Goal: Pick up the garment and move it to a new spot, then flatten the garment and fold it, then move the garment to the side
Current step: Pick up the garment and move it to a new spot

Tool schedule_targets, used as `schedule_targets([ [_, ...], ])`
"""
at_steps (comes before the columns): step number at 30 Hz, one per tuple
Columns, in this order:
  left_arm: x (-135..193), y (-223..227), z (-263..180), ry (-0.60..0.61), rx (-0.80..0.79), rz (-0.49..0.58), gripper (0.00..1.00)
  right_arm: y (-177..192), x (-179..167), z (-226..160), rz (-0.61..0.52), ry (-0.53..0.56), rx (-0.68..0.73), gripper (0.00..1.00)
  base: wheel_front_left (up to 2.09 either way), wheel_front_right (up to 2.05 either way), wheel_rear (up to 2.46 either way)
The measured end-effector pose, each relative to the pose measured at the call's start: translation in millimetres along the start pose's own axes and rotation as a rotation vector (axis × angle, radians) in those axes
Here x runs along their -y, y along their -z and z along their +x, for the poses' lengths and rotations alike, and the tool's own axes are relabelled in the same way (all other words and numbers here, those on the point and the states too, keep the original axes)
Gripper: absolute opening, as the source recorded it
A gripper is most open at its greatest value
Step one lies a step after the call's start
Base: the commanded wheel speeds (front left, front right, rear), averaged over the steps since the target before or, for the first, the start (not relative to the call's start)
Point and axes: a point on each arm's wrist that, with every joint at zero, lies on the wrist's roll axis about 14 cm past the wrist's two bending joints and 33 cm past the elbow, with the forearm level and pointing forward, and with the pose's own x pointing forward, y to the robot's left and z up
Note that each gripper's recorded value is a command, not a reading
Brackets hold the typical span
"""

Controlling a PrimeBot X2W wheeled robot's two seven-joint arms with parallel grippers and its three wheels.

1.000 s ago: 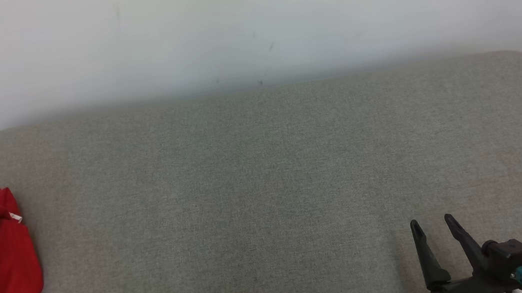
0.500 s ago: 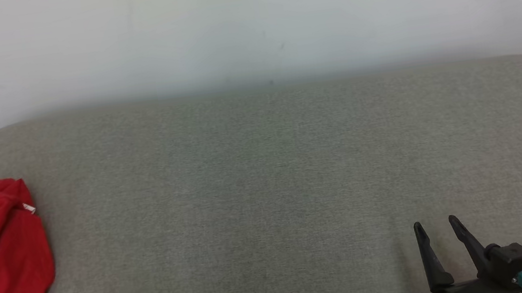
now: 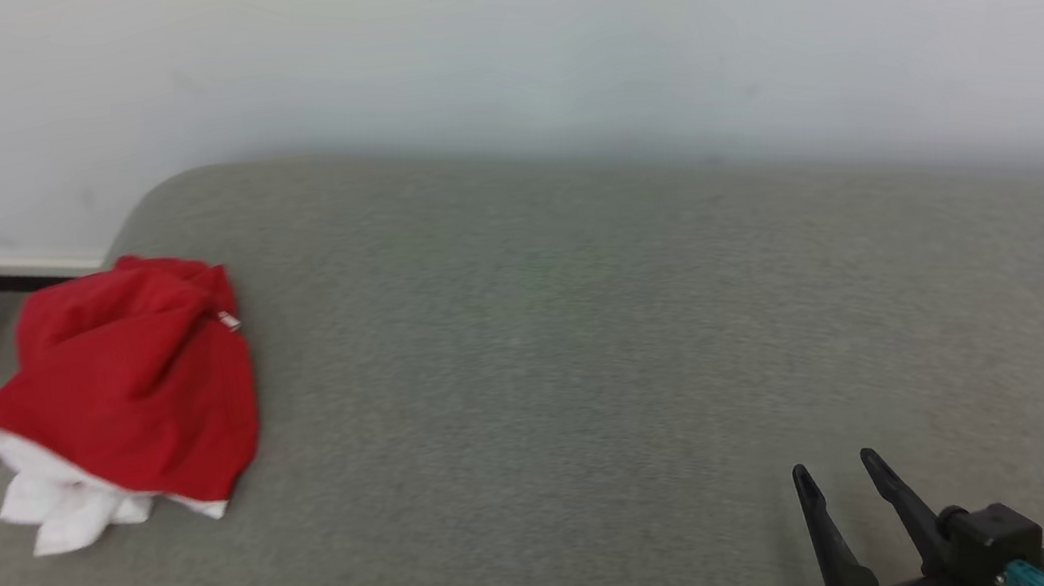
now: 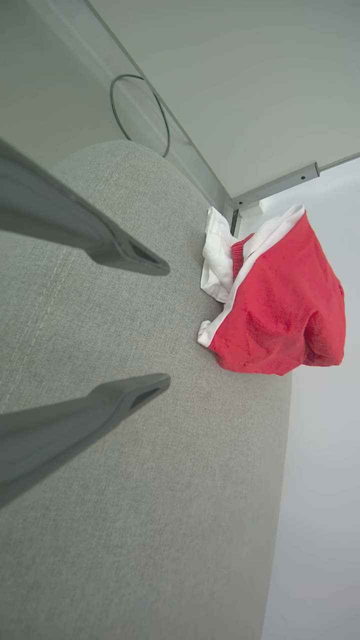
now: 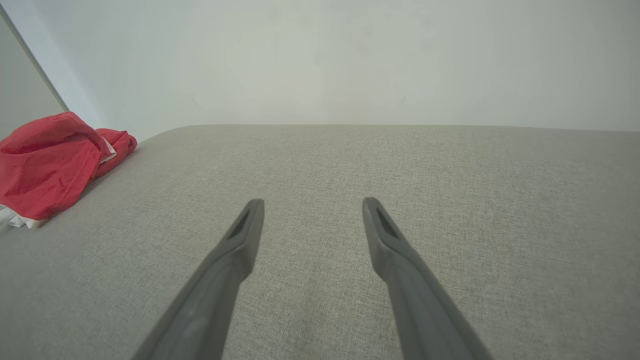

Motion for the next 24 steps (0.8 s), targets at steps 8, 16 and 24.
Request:
schedule_targets([
  [8,-71,13,-47,-0.211,-0.022,-0.011,1.00,10,-66,25,-0.001,-0.195,-0.036,1.00,0.00,0.00,0.00],
  [16,-107,23,-84,-0.343,-0.036,-0.038,1.00,15,-109,34,0.011,-0.318,-0.055,1.00,0.00,0.00,0.00],
  [24,-107,10,-64,-0.295,0.008,-0.113,1.00,14,-97,33,-0.006,-0.317,-0.057,1.00,0.00,0.00,0.00],
])
